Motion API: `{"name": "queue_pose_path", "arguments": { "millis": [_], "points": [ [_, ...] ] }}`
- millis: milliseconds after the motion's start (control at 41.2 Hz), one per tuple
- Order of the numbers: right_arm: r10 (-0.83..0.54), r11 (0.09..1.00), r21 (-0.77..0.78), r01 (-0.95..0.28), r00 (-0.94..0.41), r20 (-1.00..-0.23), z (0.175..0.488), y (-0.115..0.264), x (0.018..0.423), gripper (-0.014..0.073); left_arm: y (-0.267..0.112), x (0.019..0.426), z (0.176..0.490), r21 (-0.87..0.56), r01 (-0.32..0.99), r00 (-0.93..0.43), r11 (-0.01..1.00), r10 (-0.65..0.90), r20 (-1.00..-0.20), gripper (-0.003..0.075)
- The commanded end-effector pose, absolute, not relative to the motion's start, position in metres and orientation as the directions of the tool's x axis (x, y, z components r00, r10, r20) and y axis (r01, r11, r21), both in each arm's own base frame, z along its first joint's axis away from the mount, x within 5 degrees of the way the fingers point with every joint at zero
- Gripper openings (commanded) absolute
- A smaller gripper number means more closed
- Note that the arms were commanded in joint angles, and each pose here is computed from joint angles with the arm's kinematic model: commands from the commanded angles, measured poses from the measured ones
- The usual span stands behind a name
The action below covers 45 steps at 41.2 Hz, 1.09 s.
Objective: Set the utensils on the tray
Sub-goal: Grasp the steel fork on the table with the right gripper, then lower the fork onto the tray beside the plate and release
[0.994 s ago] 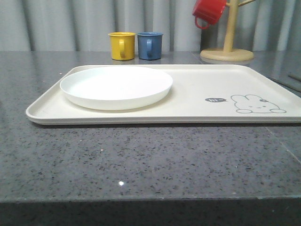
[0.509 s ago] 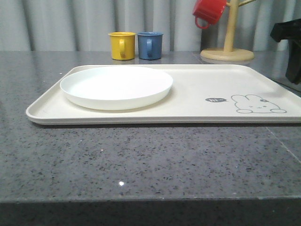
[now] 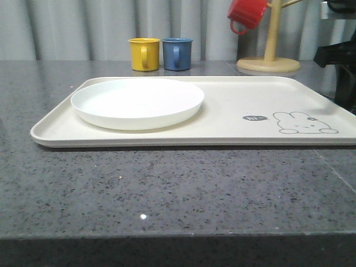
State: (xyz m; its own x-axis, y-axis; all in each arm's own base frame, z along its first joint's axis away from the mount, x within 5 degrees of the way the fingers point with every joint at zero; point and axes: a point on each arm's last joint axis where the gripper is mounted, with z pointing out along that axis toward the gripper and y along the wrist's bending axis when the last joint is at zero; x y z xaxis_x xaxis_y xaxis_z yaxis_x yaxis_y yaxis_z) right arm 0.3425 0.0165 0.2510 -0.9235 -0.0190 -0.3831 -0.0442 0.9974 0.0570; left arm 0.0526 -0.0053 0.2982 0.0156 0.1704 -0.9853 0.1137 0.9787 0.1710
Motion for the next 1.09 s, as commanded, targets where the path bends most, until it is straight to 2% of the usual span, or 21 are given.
{"name": "queue_pose_path", "arguments": {
  "millis": [0,218,291,436,558,655,848,1067],
  "points": [
    [-0.027,0.997,0.052,-0.057,-0.888,-0.458,0.27,0.017,0.344,0.0265,-0.006,0.052,0.313,0.156,0.113,0.113,0.981,0.144,-0.983,-0.0019],
    [-0.024,0.997,0.059,-0.057,-0.895,-0.445,0.273,0.017,0.343,-0.0036,-0.006,0.052,0.313,0.156,0.113,0.113,0.981,0.144,-0.983,-0.0019],
    [-0.025,0.997,0.06,-0.058,-0.896,-0.444,0.276,0.017,0.343,-0.0108,-0.006,0.052,0.313,0.156,0.113,0.113,0.981,0.144,-0.983,-0.0019],
    [-0.027,0.996,0.059,-0.061,-0.887,-0.461,0.293,0.017,0.341,-0.0102,-0.006,0.052,0.313,0.156,0.113,0.113,0.981,0.144,-0.983,-0.0019],
    [0.051,0.996,0.094,0.003,-0.854,-0.518,0.322,0.02,0.335,-0.0102,-0.006,0.052,0.313,0.156,0.113,0.113,0.981,0.144,-0.983,-0.0019],
    [0.043,0.997,0.08,0.0,-0.838,-0.545,0.339,0.031,0.33,-0.0102,-0.006,0.052,0.313,0.156,0.113,0.113,0.981,0.144,-0.983,-0.0019],
    [-0.021,0.998,0.03,-0.047,-0.813,-0.582,0.357,0.073,0.325,-0.0102,-0.006,0.052,0.313,0.156,0.113,0.113,0.981,0.144,-0.983,-0.0019],
    [-0.069,0.991,0.058,-0.122,-0.822,-0.565,0.35,0.133,0.328,-0.0102,-0.006,0.052,0.313,0.156,0.113,0.113,0.981,0.144,-0.983,-0.0019]
  ]
}}
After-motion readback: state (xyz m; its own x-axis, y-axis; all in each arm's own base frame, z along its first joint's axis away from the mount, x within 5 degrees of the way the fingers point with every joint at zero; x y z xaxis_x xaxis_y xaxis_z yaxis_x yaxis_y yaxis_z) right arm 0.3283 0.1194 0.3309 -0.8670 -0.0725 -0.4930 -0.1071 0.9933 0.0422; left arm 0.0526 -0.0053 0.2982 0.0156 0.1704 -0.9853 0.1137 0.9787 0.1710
